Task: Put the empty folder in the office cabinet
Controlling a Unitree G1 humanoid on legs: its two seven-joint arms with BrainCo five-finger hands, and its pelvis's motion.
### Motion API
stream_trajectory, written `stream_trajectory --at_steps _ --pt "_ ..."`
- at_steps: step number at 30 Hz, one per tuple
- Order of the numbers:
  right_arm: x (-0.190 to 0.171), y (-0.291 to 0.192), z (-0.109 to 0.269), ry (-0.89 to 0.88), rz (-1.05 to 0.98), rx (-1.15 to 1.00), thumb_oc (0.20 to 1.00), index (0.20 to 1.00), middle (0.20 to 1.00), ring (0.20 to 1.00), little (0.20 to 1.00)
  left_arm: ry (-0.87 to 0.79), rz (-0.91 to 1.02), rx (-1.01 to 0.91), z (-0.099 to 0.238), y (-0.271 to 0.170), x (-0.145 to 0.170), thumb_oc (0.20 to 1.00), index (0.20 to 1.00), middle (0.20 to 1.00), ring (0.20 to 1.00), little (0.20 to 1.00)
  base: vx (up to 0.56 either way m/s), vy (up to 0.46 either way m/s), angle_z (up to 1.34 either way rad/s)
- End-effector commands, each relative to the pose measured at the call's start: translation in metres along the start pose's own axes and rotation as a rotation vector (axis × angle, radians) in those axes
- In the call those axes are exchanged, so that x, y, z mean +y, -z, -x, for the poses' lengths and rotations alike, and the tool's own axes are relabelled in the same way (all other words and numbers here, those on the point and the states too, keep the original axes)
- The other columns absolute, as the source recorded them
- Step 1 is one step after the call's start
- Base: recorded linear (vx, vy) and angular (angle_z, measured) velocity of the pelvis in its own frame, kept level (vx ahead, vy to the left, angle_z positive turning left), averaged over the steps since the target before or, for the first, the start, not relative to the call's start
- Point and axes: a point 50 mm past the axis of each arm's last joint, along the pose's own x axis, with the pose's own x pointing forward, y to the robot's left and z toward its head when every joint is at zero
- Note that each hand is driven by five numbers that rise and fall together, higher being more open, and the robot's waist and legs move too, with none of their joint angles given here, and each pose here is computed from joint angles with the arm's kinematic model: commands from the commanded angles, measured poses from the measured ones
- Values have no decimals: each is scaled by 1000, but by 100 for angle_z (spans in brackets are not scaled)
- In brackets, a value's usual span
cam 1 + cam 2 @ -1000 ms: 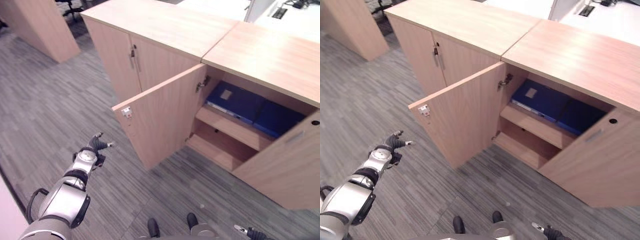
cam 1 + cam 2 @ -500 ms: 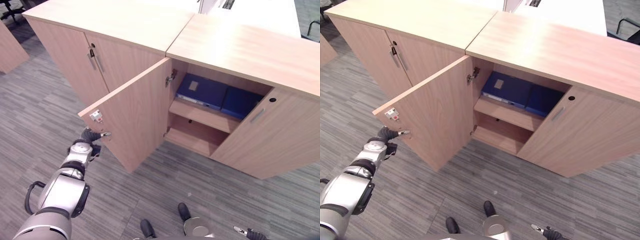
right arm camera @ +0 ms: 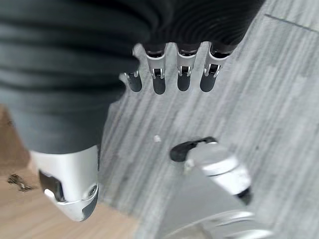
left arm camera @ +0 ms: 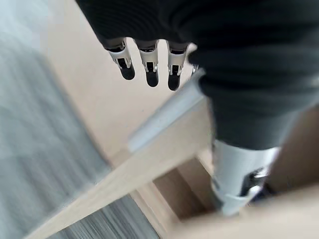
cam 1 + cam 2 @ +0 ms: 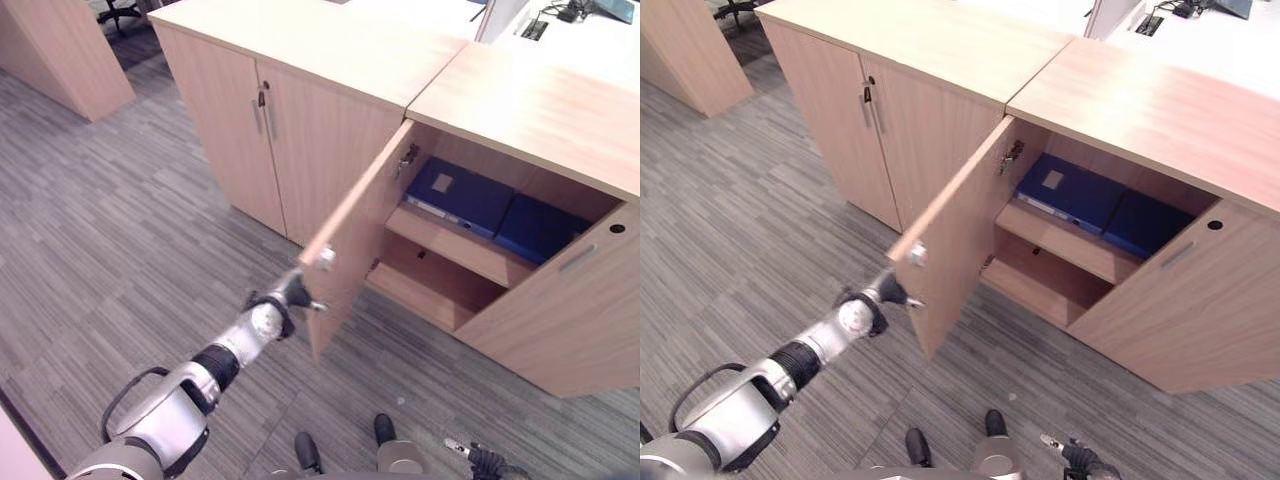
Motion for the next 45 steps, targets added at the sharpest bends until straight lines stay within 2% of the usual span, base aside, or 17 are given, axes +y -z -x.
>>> stream_trajectory --at_steps 1,4,5,10,13,15,18,22,23,24,26,28,29,30,31,36,45 --pt "-17 -2 0 67 -27 22 1000 1000 1000 1000 1000 139 138 -551 -13 -130 -13 1000 1000 1000 1000 1000 2 -6 -6" --pt "-11 -4 -1 52 -42 29 1000 1000 1000 1000 1000 296 384 -649 5 -145 -20 1000 1000 1000 1000 1000 5 8 8" --pt "-5 -3 -2 30 -32 37 1000 1000 1000 1000 1000 398 591 -695 17 -151 -21 1000 1000 1000 1000 1000 9 16 16" --pt "6 4 -2 -19 -3 54 1000 1000 1000 1000 1000 559 918 -773 35 -161 -18 1000 1000 1000 1000 1000 1 5 3" --pt "8 7 -1 -28 13 63 1000 1000 1000 1000 1000 586 997 -772 37 -159 -19 1000 1000 1000 1000 1000 -11 2 -6" --pt "11 15 0 -36 32 90 1000 1000 1000 1000 1000 596 1182 -697 34 -142 -26 1000 1000 1000 1000 1000 -10 -5 -2" --pt "13 24 1 -37 17 115 1000 1000 1000 1000 1000 457 1365 -536 36 -88 -34 1000 1000 1000 1000 1000 -4 -3 -2" --pt "7 23 1 -38 -19 124 1000 1000 1000 1000 1000 109 1390 -205 63 14 -39 1000 1000 1000 1000 1000 -23 -23 10" --pt "8 19 0 -42 -33 106 1000 1000 1000 1000 1000 19 1188 -12 80 52 -40 1000 1000 1000 1000 1000 -27 -14 17" --pt "9 19 0 -43 -32 106 1000 1000 1000 1000 1000 18 1187 -12 80 52 -40 1000 1000 1000 1000 1000 -23 -20 14" --pt "11 13 0 -58 -38 76 1000 1000 1000 1000 1000 -37 976 165 98 85 -40 1000 1000 1000 1000 1000 -22 -37 9" --pt "12 7 -1 -68 -36 65 1000 1000 1000 1000 1000 -87 933 429 116 125 -66 1000 1000 1000 1000 1000 -48 -80 2" --pt "17 13 -1 -75 -26 82 1000 1000 1000 1000 1000 -124 990 686 140 154 -101 1000 1000 1000 1000 1000 -40 -81 -4" --pt "17 13 -1 -75 -26 82 1000 1000 1000 1000 1000 -124 990 686 140 154 -101 1000 1000 1000 1000 1000 -40 -151 -10" --pt "17 23 1 -70 -6 126 1000 1000 1000 1000 1000 -102 978 883 157 166 -128 1000 1000 1000 1000 1000 -13 -157 -17" --pt "17 28 1 -59 15 149 1000 1000 1000 1000 1000 -34 818 1083 189 173 -154 1000 1000 1000 1000 1000 20 -187 -27" --pt "14 43 5 7 -138 157 1000 1000 1000 1000 1000 -493 1296 1030 195 169 -159 1000 1000 1000 1000 1000 -9 -308 1"
